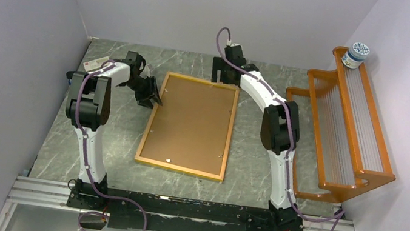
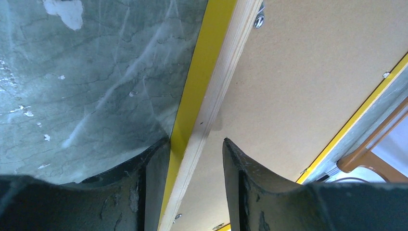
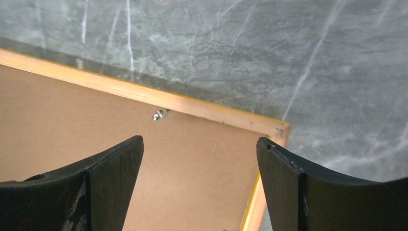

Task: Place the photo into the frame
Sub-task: Install the photo frame at the center of the board.

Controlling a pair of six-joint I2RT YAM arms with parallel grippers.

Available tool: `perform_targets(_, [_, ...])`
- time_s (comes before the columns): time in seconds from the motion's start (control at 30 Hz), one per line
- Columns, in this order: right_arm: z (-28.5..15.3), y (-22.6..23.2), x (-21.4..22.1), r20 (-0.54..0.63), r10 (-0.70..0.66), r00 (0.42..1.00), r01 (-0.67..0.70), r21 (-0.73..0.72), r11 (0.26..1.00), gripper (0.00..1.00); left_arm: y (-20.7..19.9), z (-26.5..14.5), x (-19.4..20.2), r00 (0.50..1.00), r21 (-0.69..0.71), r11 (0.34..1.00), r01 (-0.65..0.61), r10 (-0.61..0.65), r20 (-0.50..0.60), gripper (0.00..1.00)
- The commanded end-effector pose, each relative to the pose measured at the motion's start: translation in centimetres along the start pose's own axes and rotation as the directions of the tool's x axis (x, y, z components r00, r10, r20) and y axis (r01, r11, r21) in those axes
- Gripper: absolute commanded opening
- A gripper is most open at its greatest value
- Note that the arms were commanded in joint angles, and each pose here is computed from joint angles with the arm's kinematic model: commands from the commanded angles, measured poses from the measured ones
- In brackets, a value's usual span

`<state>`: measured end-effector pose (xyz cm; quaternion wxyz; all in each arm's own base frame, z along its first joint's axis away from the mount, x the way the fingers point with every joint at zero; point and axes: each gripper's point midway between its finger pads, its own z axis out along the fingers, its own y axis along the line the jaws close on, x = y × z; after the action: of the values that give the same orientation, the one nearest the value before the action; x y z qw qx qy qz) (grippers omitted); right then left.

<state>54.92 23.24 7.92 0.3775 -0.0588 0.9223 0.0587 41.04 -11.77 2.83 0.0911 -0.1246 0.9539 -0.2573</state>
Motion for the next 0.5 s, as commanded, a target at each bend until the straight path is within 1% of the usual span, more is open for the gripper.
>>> perform_targets(0.0, [-5.4, -1.3, -3.6, 0.066, 0.137, 0.988, -0.137, -0.008, 0.991, 0.91, -0.9, -1.2, -1.3, 0.998, 0.0, 1.0, -0.021, 0.021, 0.059, 0.51])
perform_targets(0.1, [-6.0, -2.8, -2.0, 0.02, 0.196, 0.98, -0.196, 0.018, 0.98, 0.91, -0.8, -2.0, -1.4, 0.997, -0.021, 1.0, -0.009, 0.011, 0.081, 0.54])
perform_targets(0.2, [-6.5, -4.0, 0.6, -0.039, 0.243, 0.969, -0.242, 0.047, 0.969, 0.89, -0.5, -2.7, -1.1, 0.996, -0.036, 0.999, 0.004, 0.0, 0.093, 0.56])
perform_targets(0.3, [-7.0, -5.1, 3.5, -0.105, 0.294, 0.95, -0.288, 0.071, 0.955, 0.88, -0.7, -2.6, -0.7, 0.996, -0.006, 1.0, 0.001, -0.001, 0.085, 0.56])
perform_targets(0.47, [-7.9, -4.6, 8.3, -0.227, 0.359, 0.905, -0.359, 0.044, 0.932, 0.88, -1.7, -1.7, -1.2, 0.998, 0.069, 0.998, -0.013, 0.008, 0.068, 0.57])
